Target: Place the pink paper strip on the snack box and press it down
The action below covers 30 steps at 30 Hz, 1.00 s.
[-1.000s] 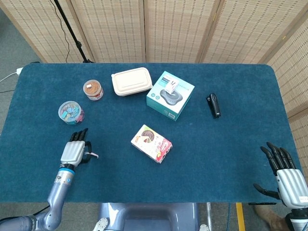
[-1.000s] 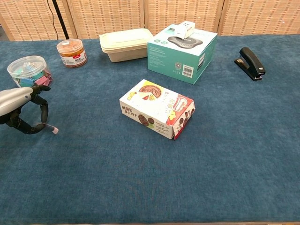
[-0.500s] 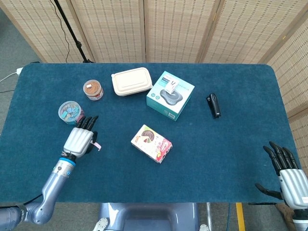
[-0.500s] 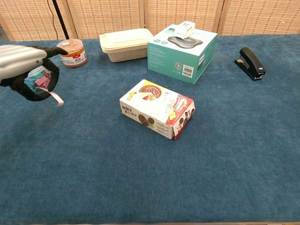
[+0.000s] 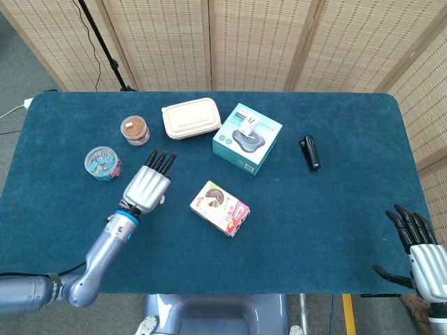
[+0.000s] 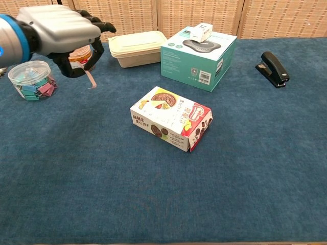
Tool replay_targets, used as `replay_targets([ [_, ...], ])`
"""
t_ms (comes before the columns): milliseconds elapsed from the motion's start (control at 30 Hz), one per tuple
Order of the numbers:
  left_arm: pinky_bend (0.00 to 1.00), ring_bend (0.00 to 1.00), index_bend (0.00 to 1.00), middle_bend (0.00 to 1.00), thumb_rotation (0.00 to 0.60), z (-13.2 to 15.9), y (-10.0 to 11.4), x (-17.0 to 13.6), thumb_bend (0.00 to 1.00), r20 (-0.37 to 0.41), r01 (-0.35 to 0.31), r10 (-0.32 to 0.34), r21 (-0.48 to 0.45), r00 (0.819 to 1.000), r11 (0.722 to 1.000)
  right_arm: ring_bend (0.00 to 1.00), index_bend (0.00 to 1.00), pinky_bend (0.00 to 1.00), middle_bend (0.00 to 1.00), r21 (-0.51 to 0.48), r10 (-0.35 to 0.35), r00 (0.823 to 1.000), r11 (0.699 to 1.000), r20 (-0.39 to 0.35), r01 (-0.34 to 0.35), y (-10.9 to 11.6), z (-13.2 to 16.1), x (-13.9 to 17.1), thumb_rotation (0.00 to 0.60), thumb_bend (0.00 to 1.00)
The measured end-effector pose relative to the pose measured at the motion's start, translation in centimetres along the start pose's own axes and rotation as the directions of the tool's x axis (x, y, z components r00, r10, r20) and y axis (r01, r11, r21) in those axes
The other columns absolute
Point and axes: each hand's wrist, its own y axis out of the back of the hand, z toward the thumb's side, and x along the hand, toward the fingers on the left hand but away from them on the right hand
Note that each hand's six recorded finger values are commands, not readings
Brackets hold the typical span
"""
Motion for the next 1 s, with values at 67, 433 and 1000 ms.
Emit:
replay_targets([
  [67, 0.0, 0.0, 0.64, 0.0, 0.6, 1.0, 0.7, 0.7, 0.45, 0.002, 0.009, -0.009, 0.011, 1.0, 1.0, 0.0, 0.0, 0.0, 0.0, -0.002, -0.001, 1.0, 1.0, 0.001, 0.001, 0.1, -0.1, 0.0, 0.6, 0.0],
  [433, 0.0, 0.0, 0.64, 0.0, 0.6, 6.0, 2.4, 3.0, 0.45, 0.025, 0.065, -0.065, 0.011, 0.998, 0.998, 0.0, 0.0, 0.0, 0.0, -0.015, 0.003, 1.0, 1.0, 0.001, -0.003, 0.1, -0.2, -0.1, 0.6, 0.0],
  [1000, 0.0, 0.0, 0.64, 0.0, 0.6, 10.8, 2.9, 5.0, 0.45, 0.041, 0.104, -0.109, 0.1, 0.993, 0.99, 0.0, 0.0, 0.0, 0.0, -0.05, 0.002, 1.0, 0.999, 0.006, -0.002, 0.6, -0.7, -0.3, 0.6, 0.0],
])
